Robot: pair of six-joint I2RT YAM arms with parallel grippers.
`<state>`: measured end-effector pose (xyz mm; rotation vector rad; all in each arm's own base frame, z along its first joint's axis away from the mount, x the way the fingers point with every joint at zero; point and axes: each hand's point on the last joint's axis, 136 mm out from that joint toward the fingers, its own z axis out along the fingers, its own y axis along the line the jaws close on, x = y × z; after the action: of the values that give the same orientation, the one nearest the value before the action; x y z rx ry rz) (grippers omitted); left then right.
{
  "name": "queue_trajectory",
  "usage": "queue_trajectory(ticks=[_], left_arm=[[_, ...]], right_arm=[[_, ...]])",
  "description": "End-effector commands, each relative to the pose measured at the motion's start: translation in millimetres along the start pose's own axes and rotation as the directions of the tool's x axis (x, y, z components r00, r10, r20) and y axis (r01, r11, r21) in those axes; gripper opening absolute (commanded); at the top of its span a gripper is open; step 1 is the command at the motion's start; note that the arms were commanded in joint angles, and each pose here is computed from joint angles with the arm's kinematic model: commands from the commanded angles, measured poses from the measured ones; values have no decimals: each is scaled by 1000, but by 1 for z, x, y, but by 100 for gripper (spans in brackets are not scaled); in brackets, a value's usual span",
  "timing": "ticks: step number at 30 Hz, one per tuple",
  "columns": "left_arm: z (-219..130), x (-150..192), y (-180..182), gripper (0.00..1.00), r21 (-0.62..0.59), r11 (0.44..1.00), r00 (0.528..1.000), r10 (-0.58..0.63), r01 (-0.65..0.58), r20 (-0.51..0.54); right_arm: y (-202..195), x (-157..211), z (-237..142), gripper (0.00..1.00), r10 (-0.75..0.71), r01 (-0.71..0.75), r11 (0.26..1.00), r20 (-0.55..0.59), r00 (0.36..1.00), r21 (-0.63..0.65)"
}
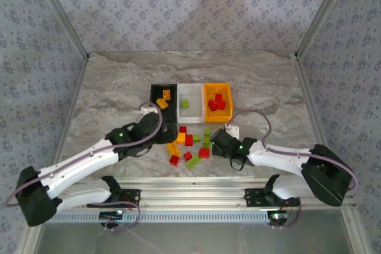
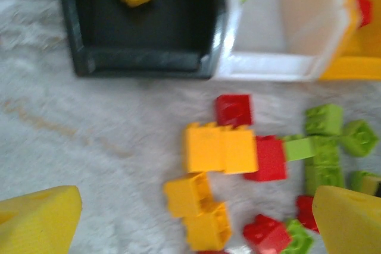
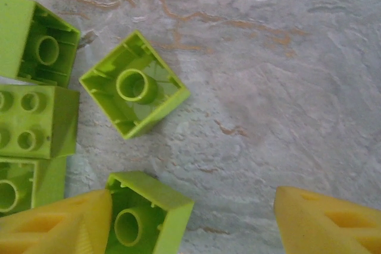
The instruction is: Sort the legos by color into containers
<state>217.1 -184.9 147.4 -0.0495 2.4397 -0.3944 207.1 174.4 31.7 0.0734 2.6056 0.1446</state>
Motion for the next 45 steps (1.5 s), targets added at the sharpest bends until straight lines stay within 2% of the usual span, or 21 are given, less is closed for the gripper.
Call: queue_trajectory(ticks=[1, 6, 13, 18, 21, 24, 29, 36, 40, 43, 45], left_arm=[[-10, -14, 10, 100, 1, 996, 992, -85, 86, 97], [-7, -1, 29, 100, -33, 993, 991, -106, 109, 87], [1, 12, 44, 100, -46, 988, 988, -142, 145, 63], [2, 17, 49, 100, -35, 989, 987, -144, 147, 68], [2, 21, 53, 100, -40, 988, 987, -144, 147, 68], [6, 28, 58, 99, -42, 987, 987, -149, 152, 58], [11, 38, 57, 99, -12, 988, 987, -155, 155, 34], [6, 42, 59, 100, 28, 985, 984, -173, 172, 36], [2, 46, 65, 99, 18, 983, 982, -185, 185, 32], [1, 48, 69, 100, 11, 982, 982, -188, 187, 28], [0, 49, 70, 99, 16, 983, 982, -186, 185, 27]], right_arm=[[1, -7, 2, 71, 12, -13, 999, 24, 1000, 48], [-3, -1, 9, 62, 17, -17, 997, 6, 1000, 70], [-3, -1, 6, 38, 13, -14, 999, 23, 1000, 49], [-2, -14, -13, 22, -13, 12, 1000, 70, 997, 17], [7, -28, -35, 17, -36, 41, 998, 109, 993, -44], [34, -49, -54, 16, -76, 95, 986, 131, 988, -138], [85, -92, -63, 17, -161, 188, 967, 156, 975, -173], [137, -160, -23, 19, -152, 178, 973, 172, 973, -146], [144, -180, 8, 22, -157, 169, 983, 148, 977, -76], [148, -192, 25, 27, -142, 153, 986, 140, 980, -71], [155, -200, 27, 35, -147, 161, 984, 153, 977, -80]])
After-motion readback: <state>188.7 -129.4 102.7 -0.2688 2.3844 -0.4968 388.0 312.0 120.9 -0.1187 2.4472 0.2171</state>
